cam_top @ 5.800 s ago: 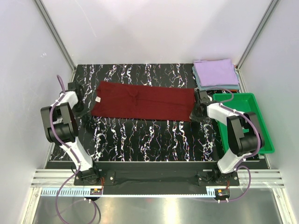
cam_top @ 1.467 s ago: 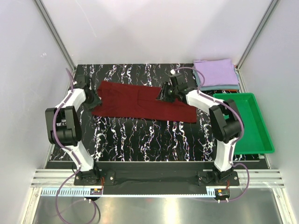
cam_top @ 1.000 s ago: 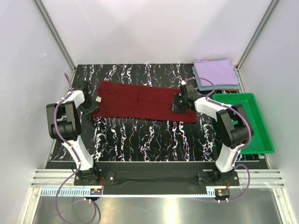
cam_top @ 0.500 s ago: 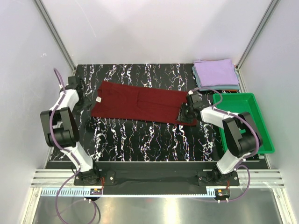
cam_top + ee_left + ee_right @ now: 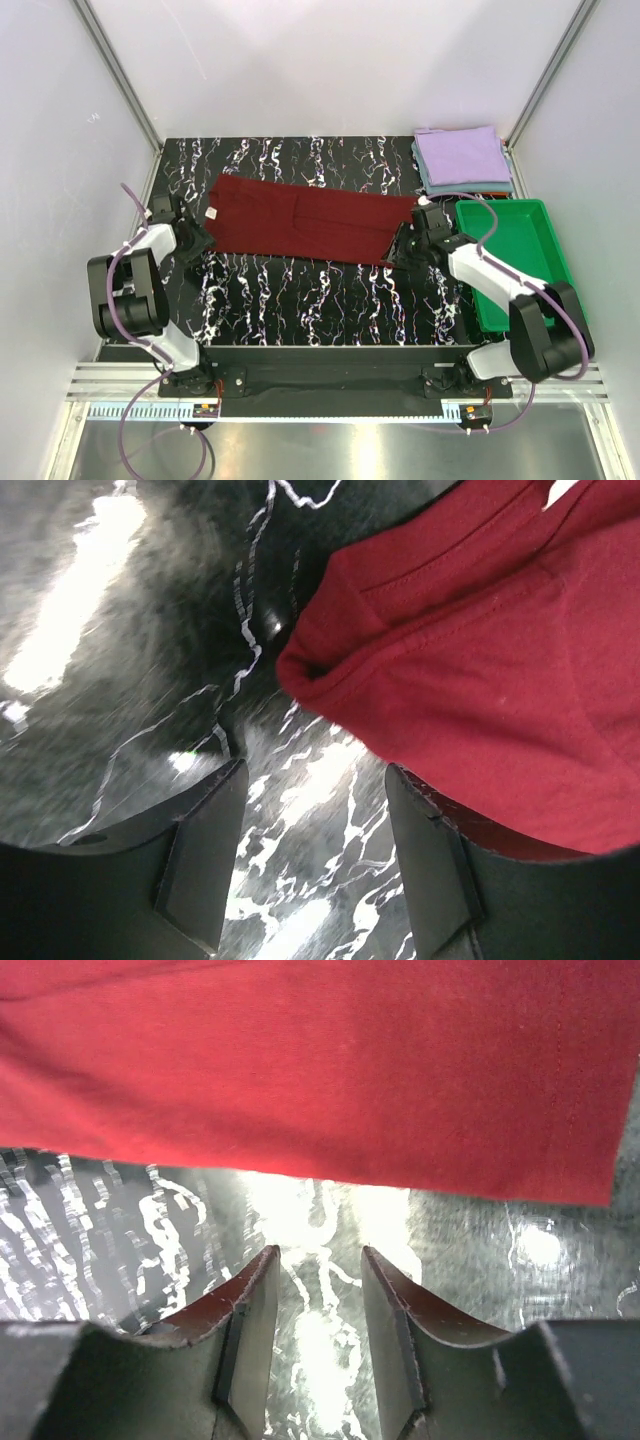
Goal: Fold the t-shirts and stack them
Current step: Fold the tshirt
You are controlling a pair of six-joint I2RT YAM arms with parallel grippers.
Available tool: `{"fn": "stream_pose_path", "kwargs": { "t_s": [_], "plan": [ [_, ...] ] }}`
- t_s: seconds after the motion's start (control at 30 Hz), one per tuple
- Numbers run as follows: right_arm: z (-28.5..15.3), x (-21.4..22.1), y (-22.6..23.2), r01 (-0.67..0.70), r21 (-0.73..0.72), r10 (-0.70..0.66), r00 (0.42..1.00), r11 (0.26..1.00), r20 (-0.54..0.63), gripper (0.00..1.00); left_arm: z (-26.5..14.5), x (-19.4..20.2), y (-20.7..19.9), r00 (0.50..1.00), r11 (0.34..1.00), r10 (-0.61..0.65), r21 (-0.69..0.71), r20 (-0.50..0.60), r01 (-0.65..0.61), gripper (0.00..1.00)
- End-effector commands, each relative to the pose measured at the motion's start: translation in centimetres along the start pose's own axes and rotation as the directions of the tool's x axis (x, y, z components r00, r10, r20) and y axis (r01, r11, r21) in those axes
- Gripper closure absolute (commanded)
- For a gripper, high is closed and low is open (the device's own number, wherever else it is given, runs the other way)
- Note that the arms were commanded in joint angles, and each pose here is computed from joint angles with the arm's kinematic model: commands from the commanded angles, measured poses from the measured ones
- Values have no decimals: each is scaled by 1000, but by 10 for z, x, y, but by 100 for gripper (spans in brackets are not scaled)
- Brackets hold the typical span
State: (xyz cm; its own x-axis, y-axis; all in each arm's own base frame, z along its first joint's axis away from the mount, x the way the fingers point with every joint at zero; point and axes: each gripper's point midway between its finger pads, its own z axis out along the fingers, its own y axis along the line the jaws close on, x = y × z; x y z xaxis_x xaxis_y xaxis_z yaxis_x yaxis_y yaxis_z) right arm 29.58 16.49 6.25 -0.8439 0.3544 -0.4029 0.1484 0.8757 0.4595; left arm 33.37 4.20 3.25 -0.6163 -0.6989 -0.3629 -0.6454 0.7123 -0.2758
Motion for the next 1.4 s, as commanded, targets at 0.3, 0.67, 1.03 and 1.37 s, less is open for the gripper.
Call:
{"fn": "stream_pose_path", "kwargs": {
  "t_s": [0.3, 0.67, 1.03, 1.37],
  "plan": [
    [-32, -37, 29, 67, -47, -61, 991, 997, 119, 53, 24, -37, -6, 995, 998, -42, -42, 86, 45, 66],
    [11, -93, 49, 227, 4, -226, 968, 974, 105, 53, 47, -91, -21, 994, 995, -25, -90, 110, 35, 100],
    [90, -111, 32, 255, 106, -258, 966, 961, 14, 55, 89, -147, -98, 997, 991, -36, 134, 75, 25, 100],
    [90, -54, -8, 108, 162, -101, 993, 981, -52, 60, 89, -165, -156, 998, 928, -23, 373, 61, -2, 100]
  ]
}}
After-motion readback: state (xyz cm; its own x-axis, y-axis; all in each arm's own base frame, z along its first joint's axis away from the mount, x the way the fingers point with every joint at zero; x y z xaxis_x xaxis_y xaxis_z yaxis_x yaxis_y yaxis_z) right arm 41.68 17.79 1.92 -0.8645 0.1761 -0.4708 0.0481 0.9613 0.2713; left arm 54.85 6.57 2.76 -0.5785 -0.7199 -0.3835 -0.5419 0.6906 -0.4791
